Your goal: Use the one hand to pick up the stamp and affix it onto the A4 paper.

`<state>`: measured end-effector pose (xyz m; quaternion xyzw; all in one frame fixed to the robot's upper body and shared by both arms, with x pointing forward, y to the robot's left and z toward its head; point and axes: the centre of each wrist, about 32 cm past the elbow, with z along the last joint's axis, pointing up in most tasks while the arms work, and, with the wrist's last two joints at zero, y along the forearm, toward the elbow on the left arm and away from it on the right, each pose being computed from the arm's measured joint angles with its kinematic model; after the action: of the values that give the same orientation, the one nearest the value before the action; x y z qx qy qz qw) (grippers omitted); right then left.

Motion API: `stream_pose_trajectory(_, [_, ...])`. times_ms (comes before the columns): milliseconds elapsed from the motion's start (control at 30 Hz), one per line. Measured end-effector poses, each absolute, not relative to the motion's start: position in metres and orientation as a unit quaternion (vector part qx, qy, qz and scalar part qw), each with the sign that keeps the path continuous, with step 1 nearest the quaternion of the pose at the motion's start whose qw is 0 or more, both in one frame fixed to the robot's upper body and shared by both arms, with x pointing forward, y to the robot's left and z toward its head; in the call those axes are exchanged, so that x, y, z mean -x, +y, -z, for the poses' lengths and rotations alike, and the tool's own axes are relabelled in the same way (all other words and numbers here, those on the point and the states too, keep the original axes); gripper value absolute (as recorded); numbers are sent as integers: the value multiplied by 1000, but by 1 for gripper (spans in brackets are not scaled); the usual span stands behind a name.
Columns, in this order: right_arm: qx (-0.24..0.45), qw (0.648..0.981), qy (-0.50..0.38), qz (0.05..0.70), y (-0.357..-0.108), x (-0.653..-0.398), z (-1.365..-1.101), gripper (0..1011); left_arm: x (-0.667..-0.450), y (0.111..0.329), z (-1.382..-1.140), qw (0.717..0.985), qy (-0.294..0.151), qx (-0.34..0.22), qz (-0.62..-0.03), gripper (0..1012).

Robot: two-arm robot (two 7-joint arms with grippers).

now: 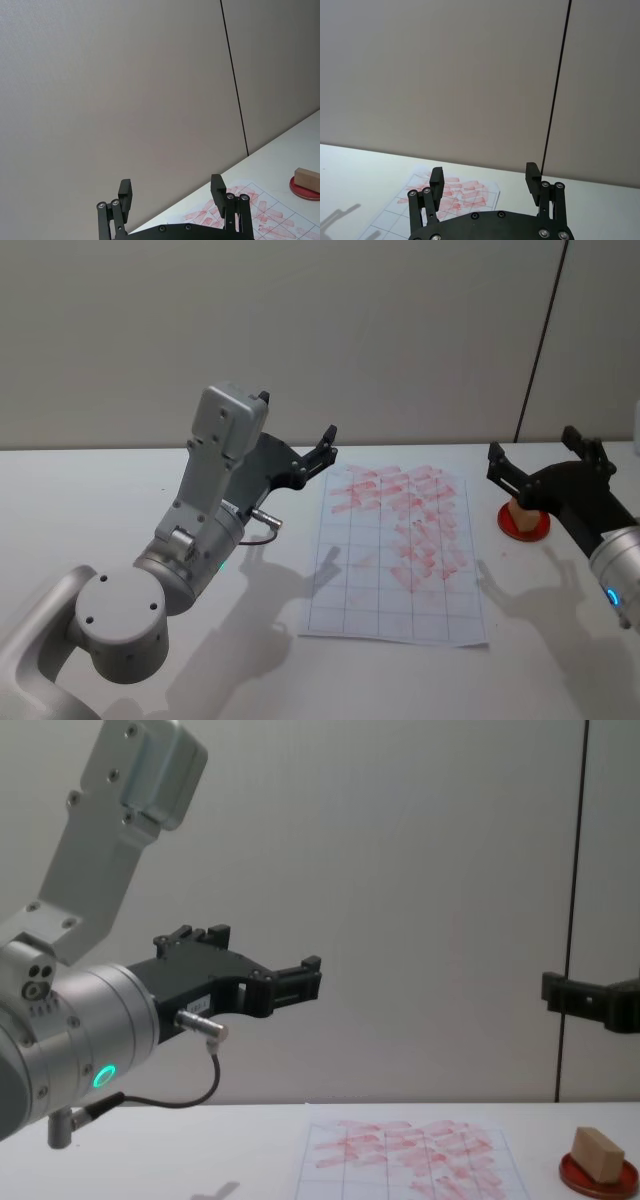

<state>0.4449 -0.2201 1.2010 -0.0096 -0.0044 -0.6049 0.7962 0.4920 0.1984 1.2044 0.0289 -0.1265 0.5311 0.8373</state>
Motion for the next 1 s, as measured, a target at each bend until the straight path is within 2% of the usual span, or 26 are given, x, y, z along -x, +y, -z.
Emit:
stream_pose_trajectory(467, [53,769,32,636,-222,-461,-1204,1001,-492,198,-1204,837,-126,-29,-531,1001])
stream_pose_trajectory(1000, [84,753,66,649,-231,-481,-1190,1001,-492,198,-1204,837,-126,-29,-531,1001])
